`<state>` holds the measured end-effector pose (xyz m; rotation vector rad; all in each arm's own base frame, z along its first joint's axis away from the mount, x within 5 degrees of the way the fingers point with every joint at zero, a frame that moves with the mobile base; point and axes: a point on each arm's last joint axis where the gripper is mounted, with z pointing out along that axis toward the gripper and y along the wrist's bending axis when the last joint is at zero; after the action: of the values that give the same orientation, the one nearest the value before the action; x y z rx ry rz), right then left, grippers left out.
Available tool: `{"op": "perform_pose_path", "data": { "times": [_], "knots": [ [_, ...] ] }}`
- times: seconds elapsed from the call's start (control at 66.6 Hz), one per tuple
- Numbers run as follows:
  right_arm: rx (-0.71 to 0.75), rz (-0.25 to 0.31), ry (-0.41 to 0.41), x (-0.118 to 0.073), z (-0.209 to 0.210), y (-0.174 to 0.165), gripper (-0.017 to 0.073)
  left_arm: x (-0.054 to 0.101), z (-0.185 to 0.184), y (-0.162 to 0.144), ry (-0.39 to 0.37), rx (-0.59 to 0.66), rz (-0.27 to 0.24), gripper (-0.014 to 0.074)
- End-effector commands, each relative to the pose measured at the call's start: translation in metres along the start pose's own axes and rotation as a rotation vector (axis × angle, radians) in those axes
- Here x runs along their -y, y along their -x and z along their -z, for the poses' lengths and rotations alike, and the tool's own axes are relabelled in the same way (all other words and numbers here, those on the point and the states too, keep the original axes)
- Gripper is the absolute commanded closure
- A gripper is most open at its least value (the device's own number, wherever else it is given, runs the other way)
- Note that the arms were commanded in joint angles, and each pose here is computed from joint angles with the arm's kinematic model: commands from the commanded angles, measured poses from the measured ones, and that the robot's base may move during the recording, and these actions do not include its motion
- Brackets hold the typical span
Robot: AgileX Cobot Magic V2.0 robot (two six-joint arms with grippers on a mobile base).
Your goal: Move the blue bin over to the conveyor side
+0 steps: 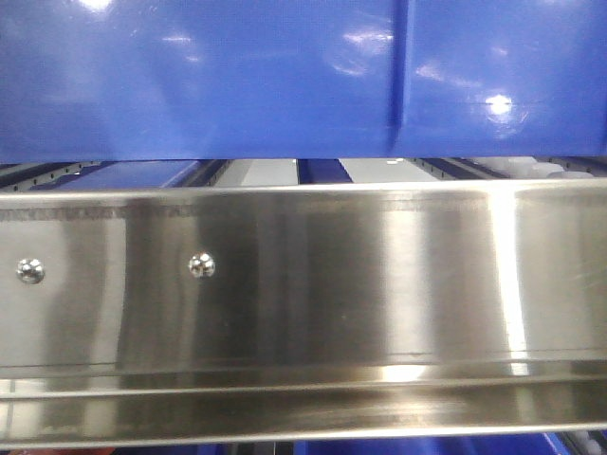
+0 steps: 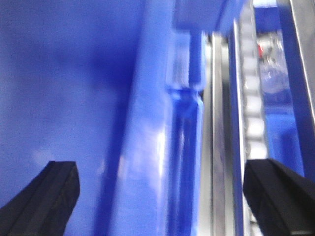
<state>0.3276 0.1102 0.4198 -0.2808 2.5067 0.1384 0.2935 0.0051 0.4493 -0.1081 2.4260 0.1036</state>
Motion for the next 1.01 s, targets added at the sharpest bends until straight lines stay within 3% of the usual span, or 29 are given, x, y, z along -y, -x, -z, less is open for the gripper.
{"op": "perform_pose_path", "data": {
  "times": [0.0, 0.6, 0.991],
  "knots": [
    [-0.016, 0.005, 0.040, -0.003, -0.004, -0.004, 0.0000, 0.000, 0.001, 0.001, -0.006, 0.012, 0.004, -0.0008],
    [-0.004, 0.003, 0.048, -0.004, -0.001, -0.002, 0.0000, 0.000, 0.000, 0.001, 0.000, 0.010, 0.001, -0.0008],
    [-0.004, 0.003, 0.048, -0.004, -0.001, -0.002, 0.0000, 0.002, -0.023, 0.003, 0.013, -0.042, -0.020, -0.0008]
  ]
}}
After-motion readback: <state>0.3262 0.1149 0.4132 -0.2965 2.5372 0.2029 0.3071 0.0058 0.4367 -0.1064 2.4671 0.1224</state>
